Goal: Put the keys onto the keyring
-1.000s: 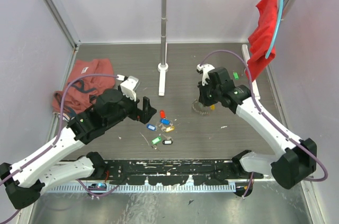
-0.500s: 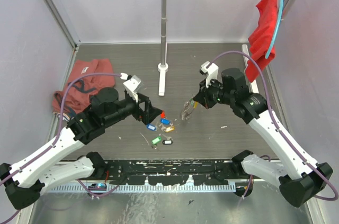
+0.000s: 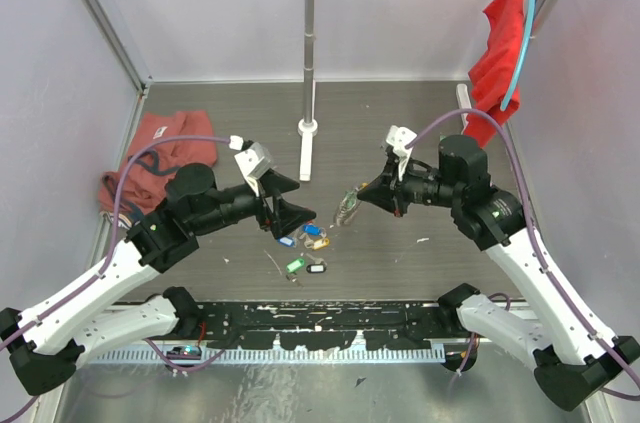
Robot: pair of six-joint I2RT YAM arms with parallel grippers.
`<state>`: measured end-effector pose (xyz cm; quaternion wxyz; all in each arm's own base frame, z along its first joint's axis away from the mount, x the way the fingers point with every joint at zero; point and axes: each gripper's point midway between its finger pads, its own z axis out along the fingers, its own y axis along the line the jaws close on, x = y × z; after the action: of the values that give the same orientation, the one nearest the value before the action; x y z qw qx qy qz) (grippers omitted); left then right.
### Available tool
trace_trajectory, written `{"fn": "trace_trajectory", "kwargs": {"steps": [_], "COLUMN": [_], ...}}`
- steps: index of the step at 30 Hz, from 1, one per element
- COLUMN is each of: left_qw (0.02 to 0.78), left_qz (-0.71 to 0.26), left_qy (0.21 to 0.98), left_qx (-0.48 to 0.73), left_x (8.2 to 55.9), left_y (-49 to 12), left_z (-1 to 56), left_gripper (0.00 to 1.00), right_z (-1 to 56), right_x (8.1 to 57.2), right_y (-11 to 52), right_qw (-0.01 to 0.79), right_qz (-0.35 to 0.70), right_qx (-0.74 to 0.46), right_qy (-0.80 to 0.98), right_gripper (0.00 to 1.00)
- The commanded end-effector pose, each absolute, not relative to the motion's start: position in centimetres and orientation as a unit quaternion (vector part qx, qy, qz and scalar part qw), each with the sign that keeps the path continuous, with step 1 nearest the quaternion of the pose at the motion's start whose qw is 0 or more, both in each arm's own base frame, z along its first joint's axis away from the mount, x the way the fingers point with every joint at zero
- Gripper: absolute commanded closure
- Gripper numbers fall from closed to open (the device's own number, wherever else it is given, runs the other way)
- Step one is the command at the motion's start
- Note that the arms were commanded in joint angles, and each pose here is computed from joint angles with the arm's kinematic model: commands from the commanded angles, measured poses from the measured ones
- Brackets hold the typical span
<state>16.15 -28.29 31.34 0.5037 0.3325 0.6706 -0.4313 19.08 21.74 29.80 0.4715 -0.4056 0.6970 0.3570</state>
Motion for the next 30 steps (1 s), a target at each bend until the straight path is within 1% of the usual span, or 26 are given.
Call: {"fn": "trace_trajectory", "kwargs": {"steps": [1,5,8,10,15,19,22,30], "left_qw": [0.538,0.556,0.562,0.558,0.544,0.54,0.535,0.515], "left_qz": [-0.468,-0.484,-0.503,-0.518,-0.561,-0.584,-0.598,-0.624], "left_qy": [0.611,0.583,0.56,0.548,0.52,0.497,0.479,0.446], "left_qx": [0.345,0.34,0.342,0.345,0.344,0.347,0.357,0.383], "left_x": [15.1,14.8,14.3,13.9,13.2,12.7,12.1,10.7], "left_y": [-28.7,-28.7,-28.9,-29.4,-30.5,-31.1,-31.5,-32.3], "left_z": [35.7,37.7,39.7,40.6,42.1,43.2,43.8,44.8], "left_gripper": [0.17,0.22,0.28,0.32,0.37,0.42,0.45,0.48], "right_z": [34.3,36.0,37.6,38.5,40.7,42.1,43.2,44.3], "right_x": [16.8,14.9,13.7,13.0,11.7,11.0,10.5,9.4], "right_y": [22.8,23.4,23.6,23.6,23.6,23.5,23.3,23.1], "right_qw": [0.511,0.502,0.503,0.507,0.52,0.532,0.541,0.542], "right_qz": [0.395,0.432,0.454,0.466,0.486,0.494,0.5,0.507], "right_qx": [-0.465,-0.491,-0.501,-0.504,-0.505,-0.503,-0.501,-0.51], "right_qy": [0.606,0.567,0.538,0.522,0.488,0.469,0.454,0.434], "right_gripper": [0.99,0.99,0.99,0.99,0.99,0.99,0.99,0.99]}}
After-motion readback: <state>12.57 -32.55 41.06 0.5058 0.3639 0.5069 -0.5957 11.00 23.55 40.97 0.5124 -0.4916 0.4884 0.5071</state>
